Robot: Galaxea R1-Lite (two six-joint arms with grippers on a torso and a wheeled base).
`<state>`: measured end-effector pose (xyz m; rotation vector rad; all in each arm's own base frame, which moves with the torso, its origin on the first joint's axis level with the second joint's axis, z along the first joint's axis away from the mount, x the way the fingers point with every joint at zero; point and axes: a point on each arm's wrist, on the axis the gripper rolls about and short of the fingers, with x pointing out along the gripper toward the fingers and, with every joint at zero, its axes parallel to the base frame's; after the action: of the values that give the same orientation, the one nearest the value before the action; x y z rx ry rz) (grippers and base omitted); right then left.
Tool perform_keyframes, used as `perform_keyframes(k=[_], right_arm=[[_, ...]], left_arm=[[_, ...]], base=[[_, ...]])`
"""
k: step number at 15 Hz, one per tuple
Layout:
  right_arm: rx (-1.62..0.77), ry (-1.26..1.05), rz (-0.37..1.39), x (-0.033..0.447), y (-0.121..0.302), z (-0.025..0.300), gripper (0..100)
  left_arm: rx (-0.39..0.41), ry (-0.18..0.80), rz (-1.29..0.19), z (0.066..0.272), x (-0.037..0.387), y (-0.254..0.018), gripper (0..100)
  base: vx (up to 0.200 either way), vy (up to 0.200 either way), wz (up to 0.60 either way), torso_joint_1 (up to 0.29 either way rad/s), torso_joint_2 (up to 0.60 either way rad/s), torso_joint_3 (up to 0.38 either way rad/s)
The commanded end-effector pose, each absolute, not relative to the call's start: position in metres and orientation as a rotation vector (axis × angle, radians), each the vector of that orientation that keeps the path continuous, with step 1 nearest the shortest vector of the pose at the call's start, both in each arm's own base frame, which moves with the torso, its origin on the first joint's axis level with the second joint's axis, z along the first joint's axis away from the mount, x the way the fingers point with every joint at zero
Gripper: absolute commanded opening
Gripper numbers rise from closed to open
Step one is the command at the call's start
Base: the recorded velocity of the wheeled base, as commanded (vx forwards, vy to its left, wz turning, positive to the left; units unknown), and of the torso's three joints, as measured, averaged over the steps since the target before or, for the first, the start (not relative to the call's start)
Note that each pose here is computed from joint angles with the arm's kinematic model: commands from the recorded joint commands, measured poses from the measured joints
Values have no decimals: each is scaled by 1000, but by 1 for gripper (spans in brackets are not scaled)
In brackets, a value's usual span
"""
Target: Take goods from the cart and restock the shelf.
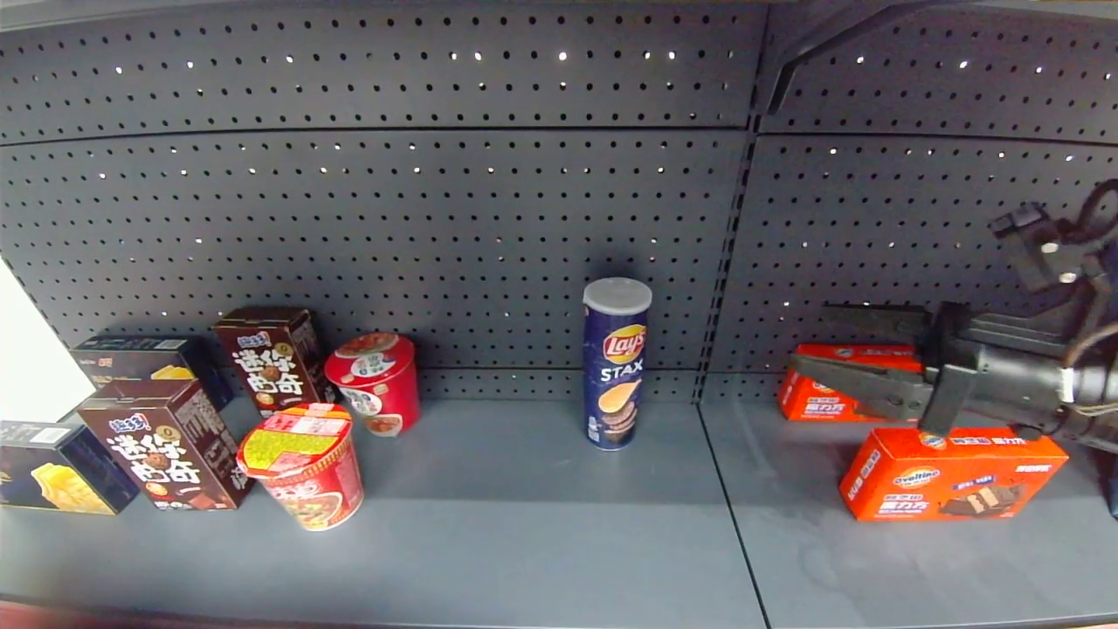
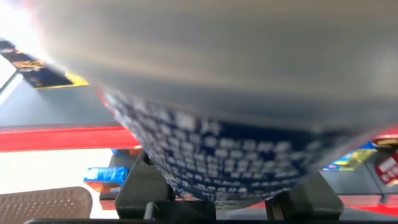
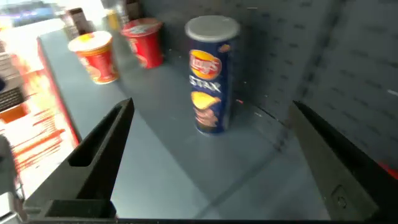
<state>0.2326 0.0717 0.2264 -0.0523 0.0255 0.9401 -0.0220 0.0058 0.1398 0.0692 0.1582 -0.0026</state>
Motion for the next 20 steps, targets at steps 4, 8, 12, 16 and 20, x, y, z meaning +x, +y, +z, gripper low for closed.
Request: perform_keyframes(k=[4, 8, 12, 16, 20], right_arm=[[-46, 82, 1072, 291, 115, 200, 100], [-59, 111, 1121, 306, 138, 184, 100], [-70, 134, 1135, 318, 148, 173, 100], [-71, 140, 1143, 330, 156, 168, 100], [-68, 162, 1142, 353, 166, 156, 100]], left_arm=[[64, 175, -46, 141, -19, 6, 0], [36, 145, -67, 157, -12, 5, 0], [39, 151, -90, 160, -9, 5, 0], [39, 150, -93, 160, -9, 5, 0], [25, 150, -90, 160, -9, 5, 0]], base=[[0, 0, 0, 0, 0, 0], [0, 0, 0, 0, 0, 0], [0, 0, 0, 0, 0, 0], [0, 0, 0, 0, 0, 0], [0, 0, 0, 0, 0, 0]])
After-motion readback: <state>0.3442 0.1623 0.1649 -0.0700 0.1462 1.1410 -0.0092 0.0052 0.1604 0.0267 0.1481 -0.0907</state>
